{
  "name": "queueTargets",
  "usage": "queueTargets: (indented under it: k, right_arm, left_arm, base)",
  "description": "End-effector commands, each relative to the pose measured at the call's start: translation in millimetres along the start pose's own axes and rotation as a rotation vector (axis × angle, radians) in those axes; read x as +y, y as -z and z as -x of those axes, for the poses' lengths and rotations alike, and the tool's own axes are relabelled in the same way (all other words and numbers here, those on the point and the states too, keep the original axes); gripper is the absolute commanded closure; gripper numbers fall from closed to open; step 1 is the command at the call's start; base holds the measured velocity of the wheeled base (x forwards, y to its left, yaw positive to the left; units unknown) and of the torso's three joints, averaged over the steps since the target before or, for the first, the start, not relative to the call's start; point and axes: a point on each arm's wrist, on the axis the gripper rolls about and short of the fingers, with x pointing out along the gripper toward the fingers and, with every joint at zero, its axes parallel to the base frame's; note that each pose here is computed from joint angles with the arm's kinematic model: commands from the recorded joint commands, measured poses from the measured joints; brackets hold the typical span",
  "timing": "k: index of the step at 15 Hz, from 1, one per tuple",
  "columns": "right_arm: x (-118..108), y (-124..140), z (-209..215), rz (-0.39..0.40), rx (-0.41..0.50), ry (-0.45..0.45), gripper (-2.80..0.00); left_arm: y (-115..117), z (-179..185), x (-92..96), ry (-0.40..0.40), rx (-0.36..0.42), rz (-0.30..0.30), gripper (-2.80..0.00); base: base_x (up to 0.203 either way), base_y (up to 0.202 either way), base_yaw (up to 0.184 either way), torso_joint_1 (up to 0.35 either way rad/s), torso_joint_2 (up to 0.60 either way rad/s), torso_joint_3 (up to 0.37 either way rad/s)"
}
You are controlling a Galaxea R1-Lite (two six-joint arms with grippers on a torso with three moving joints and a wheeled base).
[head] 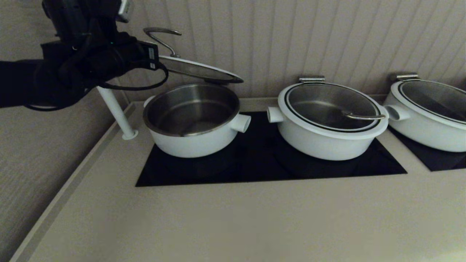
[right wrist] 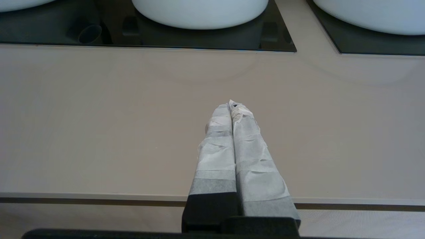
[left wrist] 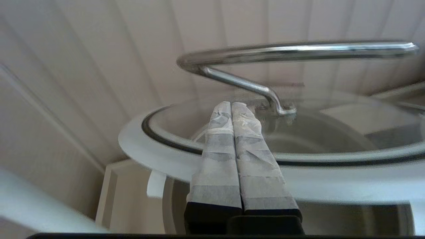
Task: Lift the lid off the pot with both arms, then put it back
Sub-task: Close the pot lid
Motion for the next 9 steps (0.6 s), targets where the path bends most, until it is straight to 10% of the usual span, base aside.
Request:
queueTargets:
  k: [1,9]
  right_arm:
    - [0,0,0,0.000,0.000,0.000,0.00]
    - [0,0,0,0.001,0.000,0.000,0.00]
  left_arm:
    - [-1,8,2.6,-0.005,0.004,-0.001,0.00]
    - [9,17,4.6,-0.008,0.047,-0.003,0.00]
  base:
    - [0.000,0.000,0.000,0.000,0.00,0.000]
    - [0.000,0.000,0.000,0.000,0.00,0.000]
